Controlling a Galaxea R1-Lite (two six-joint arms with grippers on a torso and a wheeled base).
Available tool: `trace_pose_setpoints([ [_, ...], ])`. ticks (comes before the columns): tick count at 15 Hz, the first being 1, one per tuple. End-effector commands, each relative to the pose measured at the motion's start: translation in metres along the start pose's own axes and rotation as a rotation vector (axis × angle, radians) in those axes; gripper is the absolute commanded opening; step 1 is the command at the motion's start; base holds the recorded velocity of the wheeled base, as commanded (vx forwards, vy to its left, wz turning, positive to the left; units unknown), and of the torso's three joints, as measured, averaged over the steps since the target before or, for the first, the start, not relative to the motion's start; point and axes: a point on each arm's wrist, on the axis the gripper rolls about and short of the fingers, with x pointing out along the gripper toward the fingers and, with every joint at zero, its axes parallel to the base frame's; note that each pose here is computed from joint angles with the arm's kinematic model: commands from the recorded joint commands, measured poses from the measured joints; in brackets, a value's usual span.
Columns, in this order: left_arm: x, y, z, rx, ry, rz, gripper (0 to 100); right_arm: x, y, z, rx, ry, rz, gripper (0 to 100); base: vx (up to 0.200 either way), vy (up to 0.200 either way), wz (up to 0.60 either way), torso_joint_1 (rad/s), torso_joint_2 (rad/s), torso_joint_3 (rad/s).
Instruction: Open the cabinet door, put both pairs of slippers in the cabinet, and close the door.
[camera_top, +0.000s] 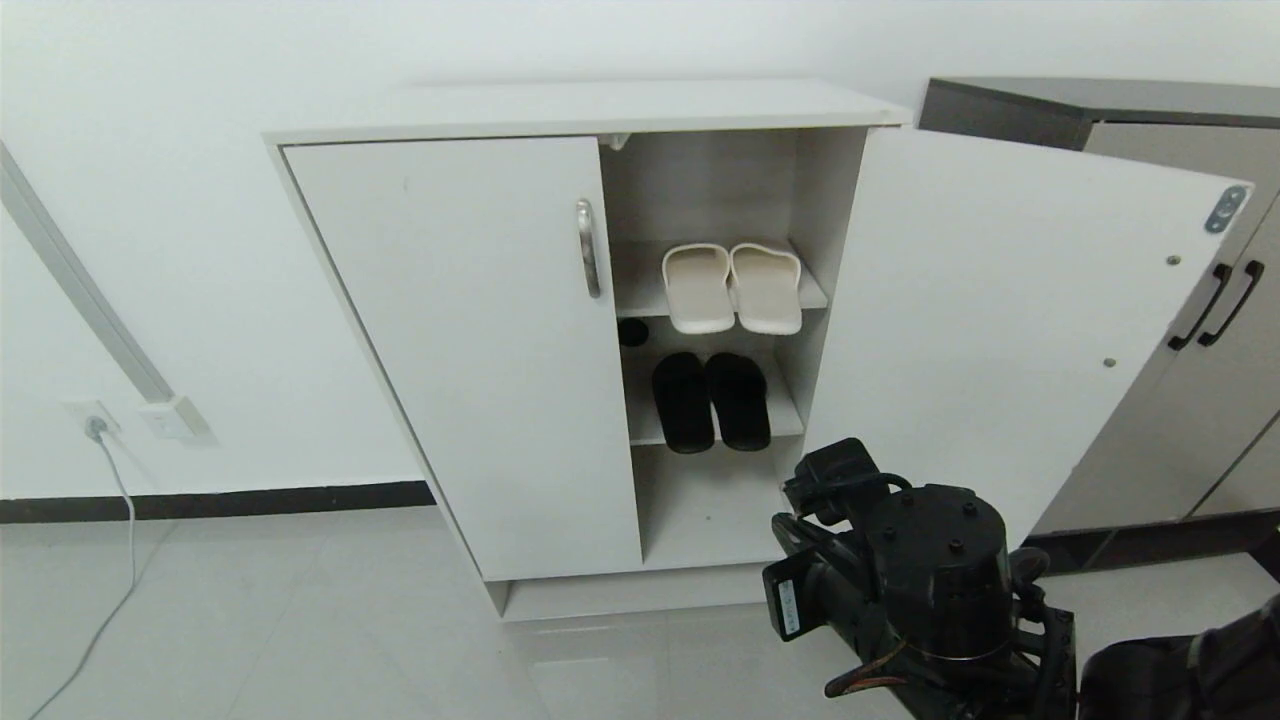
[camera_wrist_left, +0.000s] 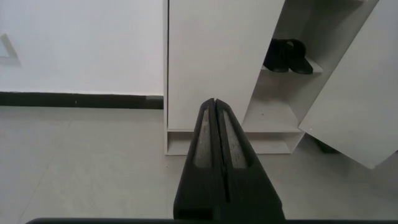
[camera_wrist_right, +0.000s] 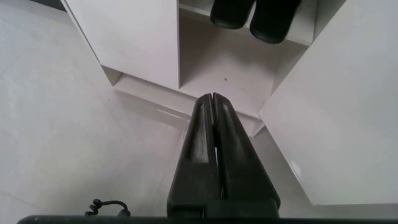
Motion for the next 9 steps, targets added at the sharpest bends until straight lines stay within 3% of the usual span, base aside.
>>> trace_pose_setpoints([
  [1, 0.0, 0.0, 0.0002, 0.0, -0.002, 0.001, 0, -0.0005, 0.0008, -0.0003, -0.001, 0.001, 0.004, 0, 0.0, 0.0, 0.0, 0.051, -0.57, -0.373],
  [9, 0.0, 0.0, 0.0002, 0.0, -0.002, 0.001, 0, -0.0009, -0.0002, -0.0024, -0.015, 0.009, 0.002, 0, 0.0, 0.0, 0.0, 0.111, -0.47, -0.345],
])
